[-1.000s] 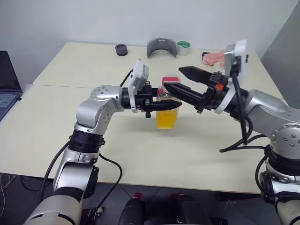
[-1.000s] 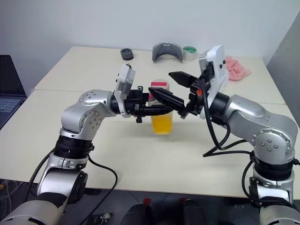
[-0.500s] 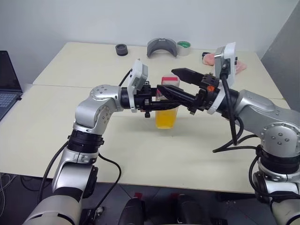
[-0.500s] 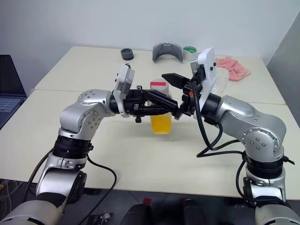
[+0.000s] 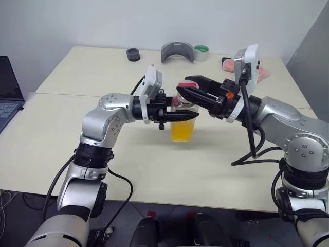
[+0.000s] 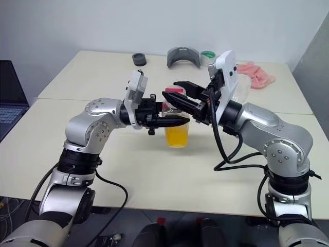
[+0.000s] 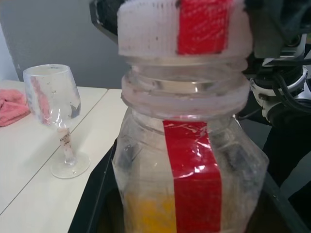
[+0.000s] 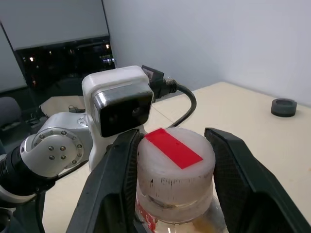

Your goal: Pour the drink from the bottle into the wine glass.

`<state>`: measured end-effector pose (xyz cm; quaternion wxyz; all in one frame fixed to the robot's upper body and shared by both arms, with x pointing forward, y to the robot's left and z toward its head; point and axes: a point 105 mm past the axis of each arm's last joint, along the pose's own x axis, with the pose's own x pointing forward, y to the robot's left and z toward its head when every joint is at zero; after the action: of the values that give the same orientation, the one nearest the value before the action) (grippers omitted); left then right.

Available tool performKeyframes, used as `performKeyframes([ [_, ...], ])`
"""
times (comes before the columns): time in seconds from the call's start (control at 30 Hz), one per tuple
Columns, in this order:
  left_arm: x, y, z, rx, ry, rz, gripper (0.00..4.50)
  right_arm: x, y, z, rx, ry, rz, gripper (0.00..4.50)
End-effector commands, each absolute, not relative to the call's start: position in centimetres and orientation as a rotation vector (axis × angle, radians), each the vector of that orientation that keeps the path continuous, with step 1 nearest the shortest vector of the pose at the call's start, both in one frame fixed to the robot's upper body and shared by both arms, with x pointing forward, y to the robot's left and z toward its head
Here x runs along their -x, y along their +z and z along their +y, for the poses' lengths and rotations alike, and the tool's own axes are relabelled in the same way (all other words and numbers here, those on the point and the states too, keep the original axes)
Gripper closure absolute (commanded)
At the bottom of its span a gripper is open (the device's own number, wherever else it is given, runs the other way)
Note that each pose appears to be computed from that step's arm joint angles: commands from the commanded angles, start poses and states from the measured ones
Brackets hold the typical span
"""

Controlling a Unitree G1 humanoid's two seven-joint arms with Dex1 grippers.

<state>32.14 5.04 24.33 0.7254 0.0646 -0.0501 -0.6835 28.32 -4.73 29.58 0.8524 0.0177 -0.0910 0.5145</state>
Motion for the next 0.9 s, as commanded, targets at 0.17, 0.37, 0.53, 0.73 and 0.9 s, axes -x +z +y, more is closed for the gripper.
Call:
performKeyframes([
  [0.17, -31.5, 26.0, 5.1, -0.169, -1.511, -0.191, 2.71, -27.9, 32.6, -5.1, -0.044, 1.061, -0.33, 2.75],
  [0.37, -31.4, 26.0, 5.1, -0.169, -1.51, -0.192, 2.71, -28.3, 33.4, -5.6, -0.05, 1.035, -0.348, 2.75],
  [0.53, -31.4, 26.0, 5.0, -0.17, -1.513, -0.196, 2.71, -28.5, 32.8, -6.6, -0.044, 0.986, -0.329, 2.75],
  [0.73, -31.3, 26.0, 5.0, -0.17, -1.515, -0.196, 2.71, -29.7, 29.0, -11.4, -0.035, 0.735, -0.223, 2.75],
  [0.9, -31.4, 26.0, 4.7, -0.167, -1.521, -0.201, 2.71, -31.9, 22.8, -18.6, 0.082, 0.222, -0.099, 2.75],
])
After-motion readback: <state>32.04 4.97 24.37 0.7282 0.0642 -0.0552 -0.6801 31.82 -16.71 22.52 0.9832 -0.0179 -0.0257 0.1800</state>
